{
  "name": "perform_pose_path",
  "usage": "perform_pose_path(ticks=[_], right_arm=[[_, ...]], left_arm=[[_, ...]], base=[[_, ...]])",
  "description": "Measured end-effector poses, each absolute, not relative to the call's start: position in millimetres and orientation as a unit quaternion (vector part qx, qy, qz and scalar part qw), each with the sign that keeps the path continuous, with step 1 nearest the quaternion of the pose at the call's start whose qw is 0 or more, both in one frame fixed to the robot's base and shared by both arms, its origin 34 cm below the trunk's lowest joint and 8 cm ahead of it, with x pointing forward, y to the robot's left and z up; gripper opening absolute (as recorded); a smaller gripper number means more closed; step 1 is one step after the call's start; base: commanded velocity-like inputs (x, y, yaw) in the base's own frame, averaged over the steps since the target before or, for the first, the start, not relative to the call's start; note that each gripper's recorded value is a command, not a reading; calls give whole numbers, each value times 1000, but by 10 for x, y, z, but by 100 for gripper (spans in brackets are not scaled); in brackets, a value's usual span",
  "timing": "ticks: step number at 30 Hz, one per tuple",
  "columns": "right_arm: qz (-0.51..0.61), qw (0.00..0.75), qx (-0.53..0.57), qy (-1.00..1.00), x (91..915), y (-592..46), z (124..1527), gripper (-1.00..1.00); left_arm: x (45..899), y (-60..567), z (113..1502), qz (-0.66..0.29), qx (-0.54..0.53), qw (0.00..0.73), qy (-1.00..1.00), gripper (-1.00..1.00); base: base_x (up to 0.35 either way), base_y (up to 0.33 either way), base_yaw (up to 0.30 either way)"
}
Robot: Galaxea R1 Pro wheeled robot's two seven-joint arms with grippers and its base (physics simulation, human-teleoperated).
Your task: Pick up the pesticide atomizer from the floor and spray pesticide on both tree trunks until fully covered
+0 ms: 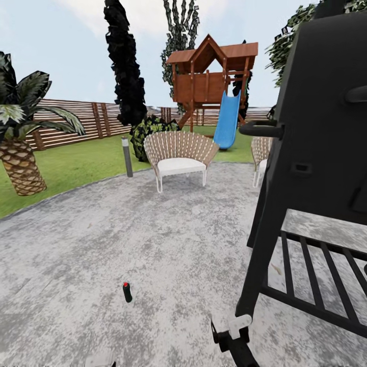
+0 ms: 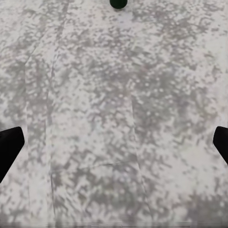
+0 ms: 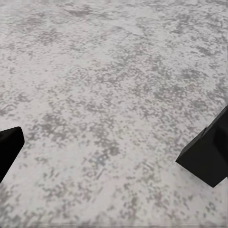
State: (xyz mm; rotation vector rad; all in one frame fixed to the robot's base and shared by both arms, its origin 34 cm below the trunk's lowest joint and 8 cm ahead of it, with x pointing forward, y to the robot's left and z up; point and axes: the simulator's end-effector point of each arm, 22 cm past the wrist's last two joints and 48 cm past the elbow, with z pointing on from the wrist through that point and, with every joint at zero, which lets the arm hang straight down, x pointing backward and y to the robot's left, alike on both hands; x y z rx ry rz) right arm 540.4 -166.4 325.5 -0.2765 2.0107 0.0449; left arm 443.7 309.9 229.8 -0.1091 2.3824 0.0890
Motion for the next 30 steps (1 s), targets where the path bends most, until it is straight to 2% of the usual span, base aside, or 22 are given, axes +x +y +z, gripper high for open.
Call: perform_pose_path(ticks=[25,30], right_arm=[[24,483,-118,867,5185,-1653,2763,100],[25,478,-118,870,5157,-1654,2707,100]], left_arm=[[4151,3136,1927,39,-42,322,945,100],[4114,3151,1886,41,-43,317,947,100]], base=[[0,0,0],[0,0,138]])
